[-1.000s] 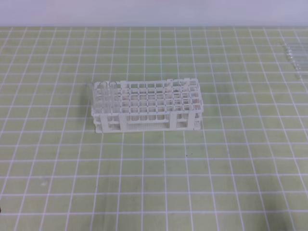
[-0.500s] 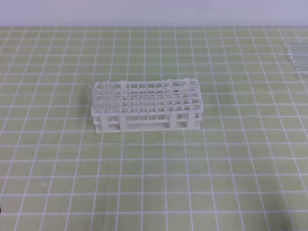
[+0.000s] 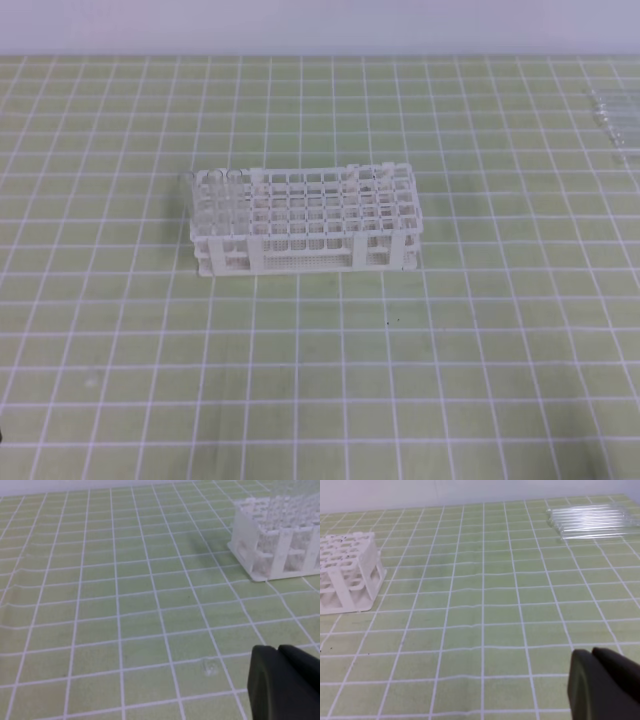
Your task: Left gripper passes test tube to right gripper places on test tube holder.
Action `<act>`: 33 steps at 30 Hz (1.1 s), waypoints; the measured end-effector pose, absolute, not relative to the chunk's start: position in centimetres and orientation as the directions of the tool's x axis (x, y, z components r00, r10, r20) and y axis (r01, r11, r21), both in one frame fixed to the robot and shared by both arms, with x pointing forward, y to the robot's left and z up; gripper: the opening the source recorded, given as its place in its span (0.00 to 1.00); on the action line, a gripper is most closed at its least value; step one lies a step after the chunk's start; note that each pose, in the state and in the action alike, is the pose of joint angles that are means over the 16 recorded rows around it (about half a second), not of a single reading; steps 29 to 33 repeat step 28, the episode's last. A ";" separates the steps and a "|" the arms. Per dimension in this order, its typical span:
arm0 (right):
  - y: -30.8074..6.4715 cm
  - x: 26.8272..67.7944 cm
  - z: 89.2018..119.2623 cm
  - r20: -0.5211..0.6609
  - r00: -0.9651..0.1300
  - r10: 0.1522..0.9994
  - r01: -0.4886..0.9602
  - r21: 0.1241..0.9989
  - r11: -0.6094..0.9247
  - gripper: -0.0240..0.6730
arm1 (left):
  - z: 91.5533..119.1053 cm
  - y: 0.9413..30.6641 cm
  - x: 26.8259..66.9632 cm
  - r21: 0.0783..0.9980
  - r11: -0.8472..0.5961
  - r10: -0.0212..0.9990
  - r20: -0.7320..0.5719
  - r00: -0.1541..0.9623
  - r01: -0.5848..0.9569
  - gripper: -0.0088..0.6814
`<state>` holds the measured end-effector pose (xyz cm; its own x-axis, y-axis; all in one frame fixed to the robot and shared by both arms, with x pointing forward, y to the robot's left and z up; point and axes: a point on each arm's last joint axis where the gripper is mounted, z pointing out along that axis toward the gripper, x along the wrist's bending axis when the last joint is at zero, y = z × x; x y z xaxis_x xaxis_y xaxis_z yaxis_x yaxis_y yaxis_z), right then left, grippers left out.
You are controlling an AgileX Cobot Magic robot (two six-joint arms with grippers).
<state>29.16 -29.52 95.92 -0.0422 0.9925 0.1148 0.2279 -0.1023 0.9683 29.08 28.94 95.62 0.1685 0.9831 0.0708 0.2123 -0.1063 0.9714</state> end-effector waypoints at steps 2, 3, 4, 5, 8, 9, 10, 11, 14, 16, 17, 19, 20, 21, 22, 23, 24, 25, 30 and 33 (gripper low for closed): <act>-29.5 29.2 95.9 0.115 -0.042 0.992 0.228 0.968 -0.102 0.03 | 95.6 28.9 29.1 0.972 -0.105 0.983 0.070 0.168 0.211 0.01; -29.5 29.2 95.9 0.115 -0.042 0.992 0.228 0.968 -0.102 0.03 | 95.6 28.9 29.1 0.972 -0.105 0.983 0.070 0.168 0.210 0.01; -29.5 29.2 95.9 0.115 -0.042 0.992 0.228 0.968 -0.102 0.03 | 95.6 28.9 29.1 0.972 -0.105 0.983 0.070 0.168 0.210 0.01; -29.5 29.2 95.9 0.115 -0.042 0.992 0.228 0.968 -0.102 0.03 | 95.5 28.9 29.1 0.972 -0.104 0.983 0.069 0.168 0.211 0.01; -29.5 29.2 95.9 0.115 -0.042 0.992 0.228 0.968 -0.102 0.03 | 95.5 28.9 29.1 0.972 -0.103 0.984 0.068 0.167 0.211 0.01; -29.5 29.2 95.9 0.115 -0.042 0.992 0.228 0.968 -0.102 0.03 | 95.5 28.9 29.1 0.972 -0.103 0.984 0.068 0.167 0.210 0.01; -29.5 29.2 95.9 0.115 -0.042 0.992 0.227 0.968 -0.102 0.03 | 95.5 28.9 29.1 0.972 -0.103 0.984 0.069 0.167 0.209 0.01; -29.5 29.2 95.9 0.115 -0.042 0.992 0.227 0.968 -0.102 0.03 | 95.5 28.9 29.1 0.972 -0.103 0.984 0.069 0.167 0.209 0.01; -29.5 29.2 95.9 0.115 -0.042 0.992 0.227 0.968 -0.102 0.03 | 95.5 29.0 29.1 0.973 -0.102 0.984 0.068 0.166 0.207 0.01; -29.5 29.2 95.9 0.115 -0.042 0.992 0.227 0.968 -0.102 0.03 | 95.5 29.0 29.1 0.973 -0.101 0.984 0.067 0.166 0.206 0.01; -29.5 29.2 95.9 0.115 -0.042 0.992 0.227 0.968 -0.102 0.03 | 95.5 29.0 29.1 0.973 -0.102 0.984 0.068 0.166 0.208 0.01; -29.5 29.2 95.9 0.115 -0.042 0.992 0.227 0.968 -0.102 0.03 | 95.5 29.0 29.1 0.972 -0.102 0.984 0.068 0.167 0.209 0.01; -29.5 29.2 95.9 0.115 -0.042 0.992 0.227 0.968 -0.102 0.03 | 95.5 29.0 29.1 0.972 -0.102 0.984 0.068 0.167 0.209 0.01; -29.5 29.2 95.9 0.115 -0.042 0.992 0.227 0.968 -0.102 0.03 | 95.5 28.9 29.1 0.972 -0.103 0.984 0.068 0.167 0.211 0.01; -29.5 29.2 95.9 0.115 -0.042 0.992 0.227 0.968 -0.102 0.03 | 95.5 28.9 29.1 0.972 -0.103 0.984 0.068 0.167 0.210 0.01; -29.5 29.2 95.9 0.115 -0.042 0.992 0.227 0.968 -0.102 0.03 | 95.5 29.0 29.1 0.973 -0.103 0.984 0.068 0.167 0.208 0.01; -29.5 29.2 95.9 0.115 -0.042 0.992 0.227 0.968 -0.102 0.03 | 95.5 28.9 29.1 0.973 -0.103 0.984 0.068 0.167 0.209 0.01; -29.5 29.2 95.9 0.115 -0.042 0.992 0.227 0.968 -0.102 0.03 | 95.5 28.9 29.1 0.972 -0.103 0.984 0.068 0.167 0.209 0.01; -29.5 29.2 95.9 0.115 -0.042 0.992 0.227 0.968 -0.102 0.03 | 95.5 28.9 29.1 0.972 -0.103 0.984 0.068 0.167 0.212 0.01; -29.5 29.2 95.9 0.115 -0.042 0.992 0.227 0.968 -0.102 0.03 | 95.5 28.9 29.1 0.972 -0.103 0.984 0.068 0.167 0.212 0.01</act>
